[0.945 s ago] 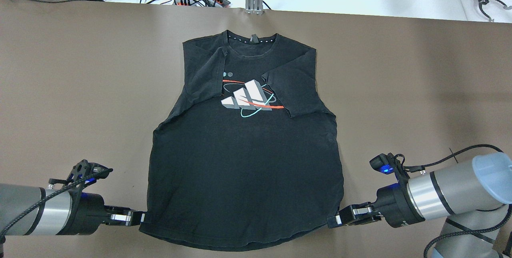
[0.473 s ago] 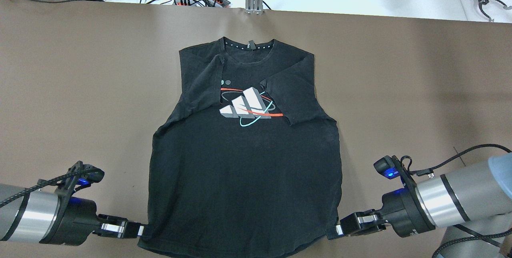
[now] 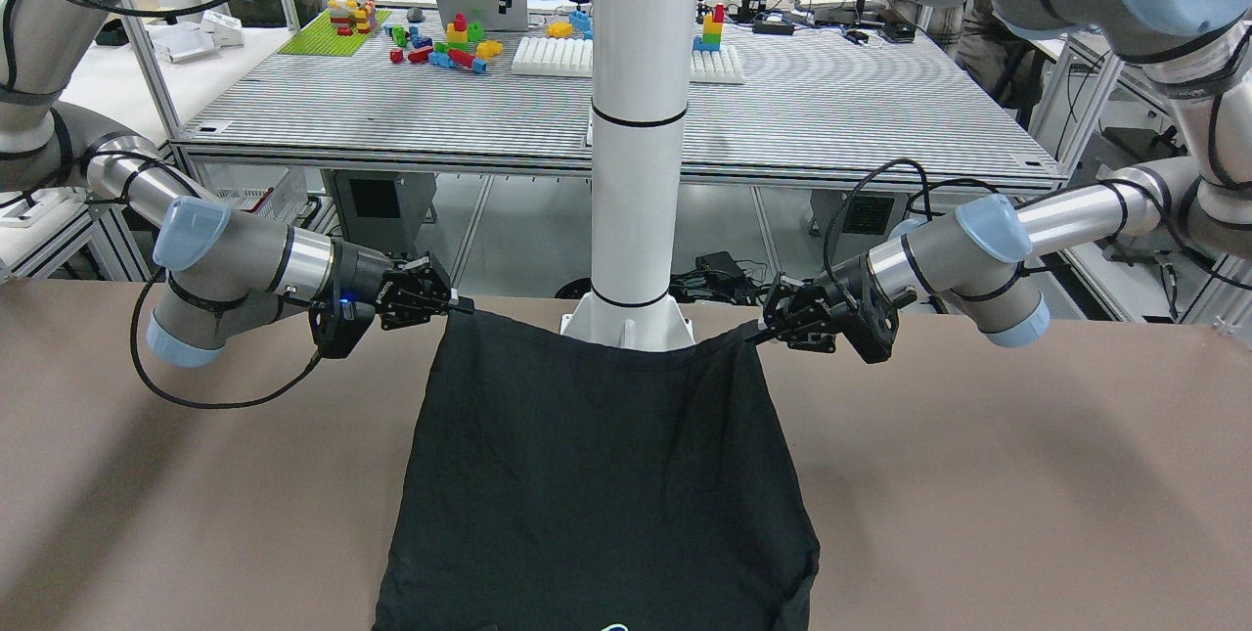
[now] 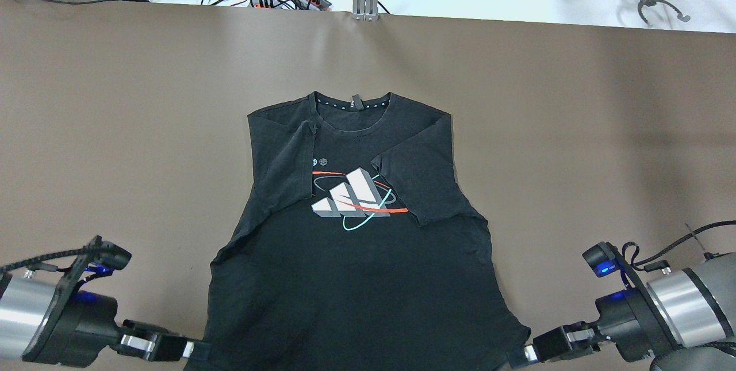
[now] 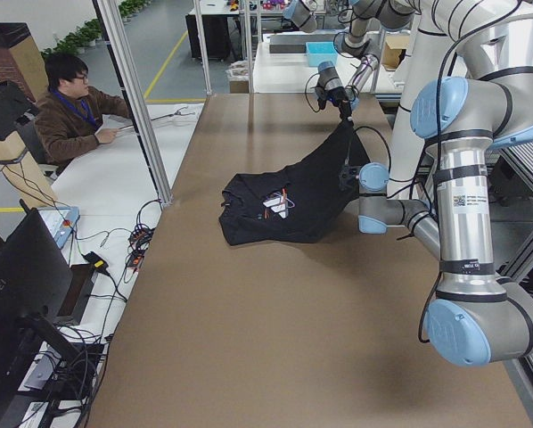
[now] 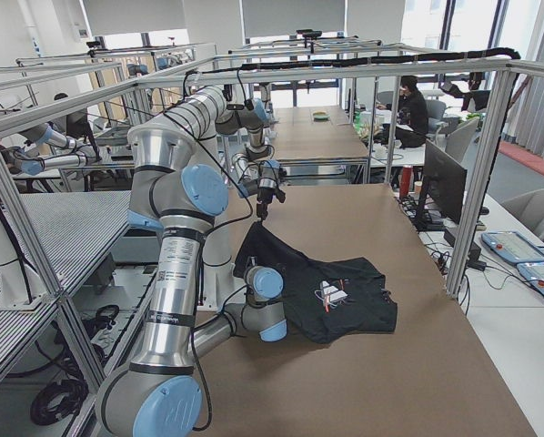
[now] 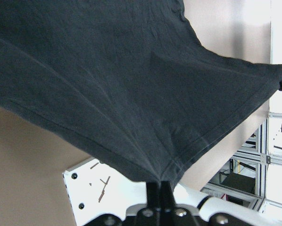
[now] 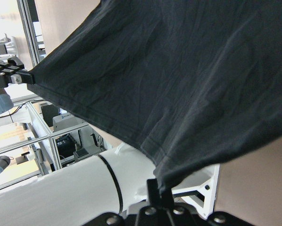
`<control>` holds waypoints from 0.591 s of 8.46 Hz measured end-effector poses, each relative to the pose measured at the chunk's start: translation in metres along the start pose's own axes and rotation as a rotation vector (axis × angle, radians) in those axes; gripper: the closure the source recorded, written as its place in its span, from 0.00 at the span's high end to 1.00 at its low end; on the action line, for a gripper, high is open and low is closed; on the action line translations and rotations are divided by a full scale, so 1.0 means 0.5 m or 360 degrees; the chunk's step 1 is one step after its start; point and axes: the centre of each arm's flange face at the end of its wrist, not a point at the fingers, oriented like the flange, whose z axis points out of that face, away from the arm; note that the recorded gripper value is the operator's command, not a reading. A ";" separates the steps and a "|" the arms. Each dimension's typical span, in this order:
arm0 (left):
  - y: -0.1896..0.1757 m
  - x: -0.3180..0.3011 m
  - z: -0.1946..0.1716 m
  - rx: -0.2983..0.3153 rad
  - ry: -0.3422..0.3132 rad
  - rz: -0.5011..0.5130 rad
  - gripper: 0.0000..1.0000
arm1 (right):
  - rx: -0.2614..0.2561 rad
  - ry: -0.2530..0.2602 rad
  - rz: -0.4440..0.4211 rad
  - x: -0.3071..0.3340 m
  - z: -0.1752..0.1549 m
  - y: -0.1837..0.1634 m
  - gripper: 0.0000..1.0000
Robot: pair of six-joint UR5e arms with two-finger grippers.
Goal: Fold clothes
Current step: 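Lift the hem with both grippers and fold it toward the collar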
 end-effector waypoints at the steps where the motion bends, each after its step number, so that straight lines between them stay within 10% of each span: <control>1: -0.032 -0.009 -0.022 0.0058 -0.0043 -0.0023 0.00 | 0.0055 0.0017 -0.0033 0.011 0.001 -0.034 0.00; 5: -0.145 -0.064 -0.101 0.0336 -0.0235 -0.0182 0.00 | 0.0308 0.0062 -0.0133 -0.093 -0.031 -0.186 0.00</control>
